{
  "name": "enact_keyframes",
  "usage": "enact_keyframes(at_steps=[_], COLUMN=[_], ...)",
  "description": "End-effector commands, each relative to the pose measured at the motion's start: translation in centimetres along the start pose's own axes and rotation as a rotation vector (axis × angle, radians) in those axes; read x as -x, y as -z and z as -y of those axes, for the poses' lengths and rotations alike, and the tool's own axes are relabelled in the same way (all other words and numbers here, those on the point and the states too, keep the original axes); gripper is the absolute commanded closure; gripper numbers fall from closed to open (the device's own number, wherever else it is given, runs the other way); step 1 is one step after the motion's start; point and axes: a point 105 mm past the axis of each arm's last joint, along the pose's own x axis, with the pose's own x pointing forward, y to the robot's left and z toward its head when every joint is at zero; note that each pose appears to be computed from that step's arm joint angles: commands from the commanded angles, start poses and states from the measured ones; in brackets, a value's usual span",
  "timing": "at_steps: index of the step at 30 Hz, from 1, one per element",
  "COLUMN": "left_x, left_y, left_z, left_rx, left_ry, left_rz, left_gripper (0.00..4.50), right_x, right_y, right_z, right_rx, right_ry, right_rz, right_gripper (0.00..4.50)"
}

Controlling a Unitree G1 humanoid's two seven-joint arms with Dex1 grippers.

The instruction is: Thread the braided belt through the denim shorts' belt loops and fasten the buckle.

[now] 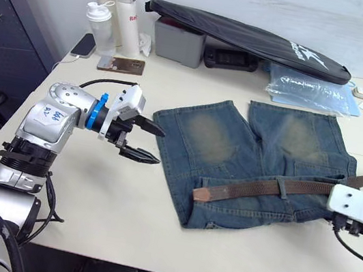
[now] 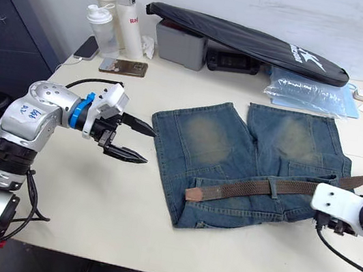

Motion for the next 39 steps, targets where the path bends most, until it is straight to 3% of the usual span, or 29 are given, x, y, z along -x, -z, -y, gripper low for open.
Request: enact_keyframes(at_steps=[1, 2, 6, 9, 11, 13, 17, 20, 23, 27, 34, 39], left_x=[-0.2, -0.3, -1.2, -1.7, -2.0, -2.6, -3.3, -3.6, -3.6, -3.2, -2.8, -2.4], left_y=[-2.0, -2.1, -2.5, -2.8, -2.8, -2.8, -2.7, -2.7, -2.6, -2.4, -2.1, -1.5], left_z=[0.4, 0.5, 1.0, 1.4, 1.5, 1.5, 1.8, 2.1, 2.2, 2.2, 2.3, 1.8], left_rx=[-0.066, -0.070, -0.091, -0.102, -0.108, -0.105, -0.105, -0.107, -0.103, -0.100, -0.091, -0.077], left_ry=[0.048, 0.057, 0.115, 0.155, 0.168, 0.172, 0.185, 0.189, 0.179, 0.160, 0.124, 0.067], left_rz=[0.040, 0.043, 0.046, 0.057, 0.056, 0.058, 0.055, 0.053, 0.053, 0.042, 0.031, -0.013], left_gripper=[0.00, 0.00, 0.00, 0.00, 0.00, 0.00, 0.00, 0.00, 0.00, 0.00, 0.00, 0.00], right_x=[5.0, 5.9, 9.4, 10.1, 10.2, 9.3, 7.4, 5.1, 2.6, 0.8, -0.1, -1.3], right_y=[-3.4, -4.3, -7.2, -9.3, -10.6, -11.4, -12.2, -12.5, -12.4, -12.8, -14.0, -15.1], right_z=[1.8, 1.7, 0.6, -0.8, -2.1, -5.0, -7.9, -11.4, -13.0, -13.4, -10.2, -9.5], right_rx=[-0.118, -0.165, -0.333, -0.402, -0.545, -0.657, -0.807, -1.010, -1.256, -1.442, -1.704, -1.776], right_ry=[0.058, 0.053, 0.014, 0.042, 0.009, -0.086, -0.146, -0.270, -0.286, -0.285, -0.305, -0.365], right_rz=[0.146, 0.195, 0.372, 0.529, 0.645, 0.726, 0.824, 0.833, 0.819, 0.829, 0.962, 0.929], right_gripper=[0.48, 0.03, 0.03, 0.03, 0.03, 0.03, 0.03, 0.03, 0.03, 0.03, 0.03, 0.03])
